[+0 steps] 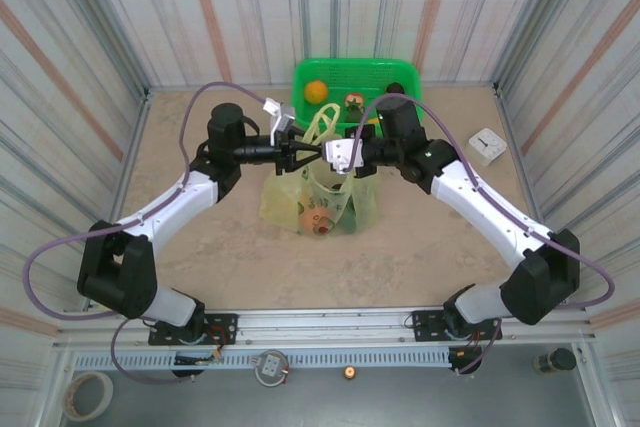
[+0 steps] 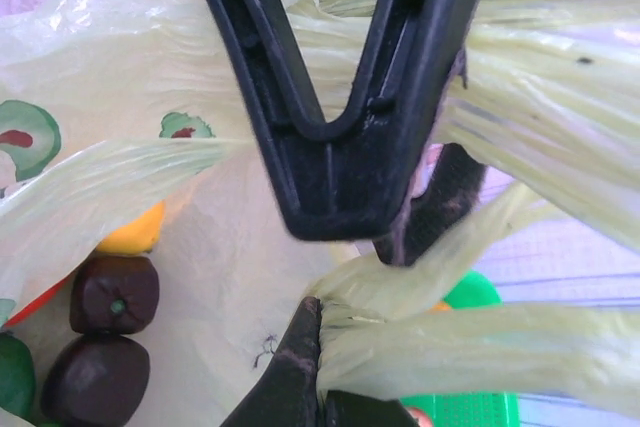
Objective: Place the fake fruits into the plastic bag and tie a complex knot
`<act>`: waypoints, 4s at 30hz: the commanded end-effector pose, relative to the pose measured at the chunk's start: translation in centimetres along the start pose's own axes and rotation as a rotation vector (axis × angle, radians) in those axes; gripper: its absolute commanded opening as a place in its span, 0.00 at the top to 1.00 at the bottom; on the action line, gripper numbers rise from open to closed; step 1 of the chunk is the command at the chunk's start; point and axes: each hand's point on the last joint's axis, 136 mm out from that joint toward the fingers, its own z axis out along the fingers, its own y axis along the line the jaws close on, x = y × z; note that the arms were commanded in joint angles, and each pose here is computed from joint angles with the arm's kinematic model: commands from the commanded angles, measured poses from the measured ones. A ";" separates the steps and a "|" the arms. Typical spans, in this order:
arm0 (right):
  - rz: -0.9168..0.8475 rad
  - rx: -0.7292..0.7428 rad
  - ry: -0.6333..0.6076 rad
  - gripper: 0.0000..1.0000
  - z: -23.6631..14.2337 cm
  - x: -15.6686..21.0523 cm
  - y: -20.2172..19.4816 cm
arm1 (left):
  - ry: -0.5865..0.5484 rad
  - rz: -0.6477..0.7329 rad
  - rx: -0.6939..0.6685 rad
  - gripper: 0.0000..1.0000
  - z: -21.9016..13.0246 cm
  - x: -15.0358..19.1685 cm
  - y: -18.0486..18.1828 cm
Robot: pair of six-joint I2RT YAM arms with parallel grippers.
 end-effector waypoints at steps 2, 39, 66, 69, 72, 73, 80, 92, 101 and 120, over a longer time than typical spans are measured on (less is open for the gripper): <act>0.057 0.067 -0.027 1.00 -2.2 -0.3 -0.4 | -0.036 0.033 -0.025 0.69 -0.8 -1.3 0.0; 0.097 0.072 -0.081 1.00 -2.2 -1.2 -1.6 | 0.079 0.030 0.041 0.69 1.2 0.6 -2.1; 0.029 -0.004 -0.138 1.00 -1.4 -3.0 -0.5 | 0.053 -0.007 0.096 0.54 1.0 0.0 -2.4; 0.031 0.021 -0.148 1.00 -2.1 -3.2 -0.6 | 0.048 -0.009 0.073 0.56 0.5 -0.1 -1.7; 0.030 0.027 -0.143 1.00 -2.9 -3.1 -0.5 | 0.057 -0.006 0.068 0.56 0.5 0.0 -1.6; 0.031 0.026 -0.143 1.00 -3.1 -3.1 -0.4 | 0.063 -0.006 0.070 0.56 0.5 0.1 -1.7; 0.045 -0.026 -0.145 1.00 -4.2 -3.3 0.3 | 0.076 0.007 0.089 0.51 0.7 0.3 -2.6; 0.041 -0.012 -0.135 1.00 -4.4 -3.4 0.9 | 0.080 0.000 0.067 0.53 0.5 0.4 -2.2; 0.024 0.020 -0.136 1.00 -5.7 -3.4 0.8 | 0.082 -0.010 0.075 0.76 0.4 0.2 -1.9; -0.007 -0.110 -0.115 1.00 -3.3 -3.6 1.9 | 0.112 0.017 0.145 0.56 0.8 0.5 -4.0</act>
